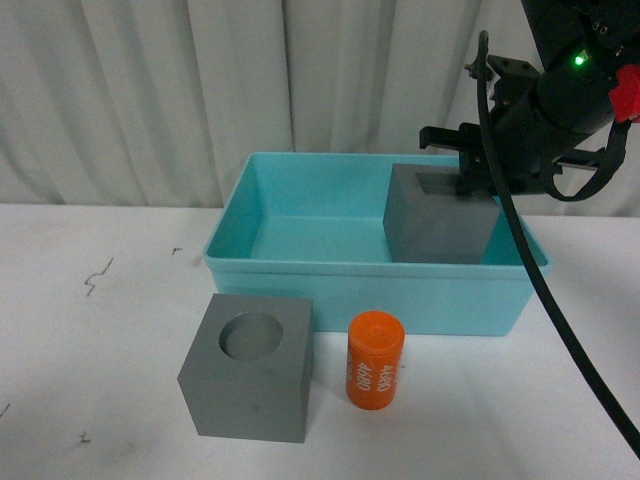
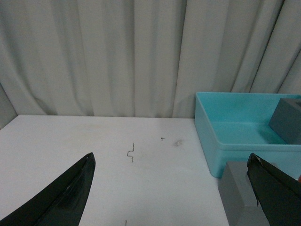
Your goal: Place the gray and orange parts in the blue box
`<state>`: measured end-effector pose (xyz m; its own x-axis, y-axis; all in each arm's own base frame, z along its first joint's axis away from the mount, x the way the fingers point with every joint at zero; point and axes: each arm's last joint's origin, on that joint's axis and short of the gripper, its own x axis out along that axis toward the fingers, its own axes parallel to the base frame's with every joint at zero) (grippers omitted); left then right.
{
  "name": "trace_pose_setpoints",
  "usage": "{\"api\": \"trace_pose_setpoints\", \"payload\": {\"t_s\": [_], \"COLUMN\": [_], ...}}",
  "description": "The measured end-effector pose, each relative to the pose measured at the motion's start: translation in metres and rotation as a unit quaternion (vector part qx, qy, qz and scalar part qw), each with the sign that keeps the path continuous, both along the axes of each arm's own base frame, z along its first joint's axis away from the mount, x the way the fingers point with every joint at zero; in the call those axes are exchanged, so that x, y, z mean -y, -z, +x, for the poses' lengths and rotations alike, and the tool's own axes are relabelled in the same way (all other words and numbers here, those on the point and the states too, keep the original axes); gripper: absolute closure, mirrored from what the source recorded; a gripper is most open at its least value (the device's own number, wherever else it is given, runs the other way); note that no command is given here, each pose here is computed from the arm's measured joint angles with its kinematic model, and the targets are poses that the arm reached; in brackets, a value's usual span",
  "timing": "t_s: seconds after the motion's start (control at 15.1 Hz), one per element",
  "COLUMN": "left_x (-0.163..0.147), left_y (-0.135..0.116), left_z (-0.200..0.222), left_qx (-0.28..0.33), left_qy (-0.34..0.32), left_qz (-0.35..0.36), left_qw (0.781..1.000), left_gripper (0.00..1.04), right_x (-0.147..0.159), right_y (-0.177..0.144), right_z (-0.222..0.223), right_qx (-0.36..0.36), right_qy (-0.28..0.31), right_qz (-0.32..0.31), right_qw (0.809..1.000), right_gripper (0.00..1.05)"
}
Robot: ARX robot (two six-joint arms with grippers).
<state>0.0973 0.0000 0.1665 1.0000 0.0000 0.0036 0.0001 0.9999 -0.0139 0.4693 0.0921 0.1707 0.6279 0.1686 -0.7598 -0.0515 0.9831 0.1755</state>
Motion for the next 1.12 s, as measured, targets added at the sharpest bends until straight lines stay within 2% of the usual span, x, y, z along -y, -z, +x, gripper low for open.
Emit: {"api": "trace_pose_setpoints", "payload": {"t_s": [0.6,0.66,0.73,0.79,0.93,0.99,1.06,1.12], "left_x": [0.0,0.0,0.0,0.0,0.0,0.0,0.0,0.0], "left_y": [0.0,0.0,0.0,0.0,0.0,0.0,0.0,0.0], "left_z": [0.0,0.0,0.0,0.0,0.0,0.0,0.0,0.0], "left_qx": [0.0,0.0,0.0,0.0,0.0,0.0,0.0,0.0], "left_qy": [0.0,0.0,0.0,0.0,0.0,0.0,0.0,0.0], "left_qz": [0.0,0.0,0.0,0.0,0.0,0.0,0.0,0.0], "left_qw": [1.0,1.0,1.0,1.0,1.0,1.0,1.0,1.0], "left_gripper": [0.07,0.07,0.07,0.07,0.07,0.07,0.07,0.07], "right_x": [0.001,0.001,0.001,0.001,0.001,0.002,0.002,0.002], "right_y": [0.009,0.009,0.009,0.009,0.009,0.007,0.003,-0.002], "right_z": [-0.001,-0.001,-0.001,-0.001,-0.001,-0.001,-0.002,-0.002], "right_qx": [-0.008,-0.008,-0.008,-0.008,-0.008,-0.006,-0.003,0.002], "right_qy": [0.005,0.005,0.005,0.005,0.005,0.007,0.007,0.007], "right_qz": [-0.008,-0.008,-0.008,-0.008,-0.007,-0.006,-0.002,0.002], "right_qw": [1.0,1.0,1.0,1.0,1.0,1.0,1.0,1.0], "right_gripper": [0.86,0.78,0.63,0.54,0.29,0.13,0.04,0.07]}}
